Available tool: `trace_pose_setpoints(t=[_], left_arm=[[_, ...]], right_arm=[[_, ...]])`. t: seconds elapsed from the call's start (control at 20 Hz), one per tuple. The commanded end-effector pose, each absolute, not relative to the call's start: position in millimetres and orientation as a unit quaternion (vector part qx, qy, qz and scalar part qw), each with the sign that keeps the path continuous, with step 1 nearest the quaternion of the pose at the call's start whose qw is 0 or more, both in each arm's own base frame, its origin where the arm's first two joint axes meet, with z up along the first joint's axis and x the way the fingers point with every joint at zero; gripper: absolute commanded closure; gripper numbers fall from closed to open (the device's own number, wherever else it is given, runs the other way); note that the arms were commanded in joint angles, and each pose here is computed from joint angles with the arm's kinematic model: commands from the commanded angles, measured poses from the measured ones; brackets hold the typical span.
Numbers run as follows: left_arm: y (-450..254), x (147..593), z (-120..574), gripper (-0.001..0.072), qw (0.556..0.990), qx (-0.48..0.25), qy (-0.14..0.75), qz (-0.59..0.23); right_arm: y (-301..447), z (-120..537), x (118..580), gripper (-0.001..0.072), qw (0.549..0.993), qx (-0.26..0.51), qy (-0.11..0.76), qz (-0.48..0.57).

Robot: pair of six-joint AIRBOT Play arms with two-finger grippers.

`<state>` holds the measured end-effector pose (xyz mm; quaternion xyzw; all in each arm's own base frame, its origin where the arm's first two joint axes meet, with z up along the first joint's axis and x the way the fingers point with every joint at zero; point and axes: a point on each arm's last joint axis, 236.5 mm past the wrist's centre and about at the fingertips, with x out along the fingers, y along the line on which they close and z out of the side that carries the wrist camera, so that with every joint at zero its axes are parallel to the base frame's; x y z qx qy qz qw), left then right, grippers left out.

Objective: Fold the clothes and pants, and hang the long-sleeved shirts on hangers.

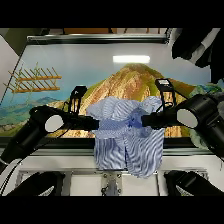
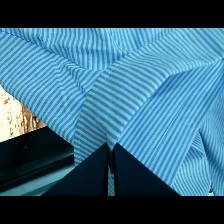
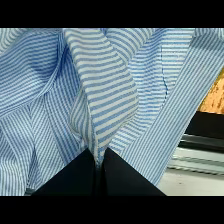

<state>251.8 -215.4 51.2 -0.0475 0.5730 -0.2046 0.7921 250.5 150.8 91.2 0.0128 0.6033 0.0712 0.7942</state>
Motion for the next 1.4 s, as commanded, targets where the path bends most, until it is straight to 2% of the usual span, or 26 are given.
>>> trace_pose_setpoints(t=[0.0, 0.05, 0.1, 0.2, 0.5, 0.8, 1.0, 1.35], left_arm=[[-211, 250, 69, 0.0691, 0.803, -0.067, 0.553, -0.21], [-208, 249, 79, 0.0213, 0.81, -0.073, 0.541, -0.214], [-206, 250, 87, -0.0013, 0.817, -0.073, 0.529, -0.218], [-180, 272, 103, -0.0013, 0.838, -0.082, 0.504, -0.194], [-22, 367, 148, -0.0013, 0.886, -0.089, 0.453, -0.04], [141, 421, 127, -0.0013, 0.878, -0.148, 0.442, 0.111], [196, 450, 75, -0.0013, 0.865, -0.168, 0.448, 0.15], [208, 478, -46, -0.0013, 0.825, -0.004, 0.543, 0.157]], right_arm=[[144, 103, 243, 0.0697, 0.802, 0.017, 0.592, 0.072], [144, 107, 242, 0.0697, 0.805, 0.019, 0.588, 0.075], [144, 107, 241, 0.0696, 0.805, 0.021, 0.588, 0.077], [148, 106, 240, 0.0695, 0.802, 0.024, 0.591, 0.081], [148, 106, 240, 0.0695, 0.802, 0.024, 0.591, 0.081], [148, 106, 240, 0.0695, 0.802, 0.024, 0.591, 0.081], [148, 106, 240, 0.0695, 0.802, 0.024, 0.591, 0.081], [148, 106, 240, 0.0695, 0.802, 0.024, 0.591, 0.081]])
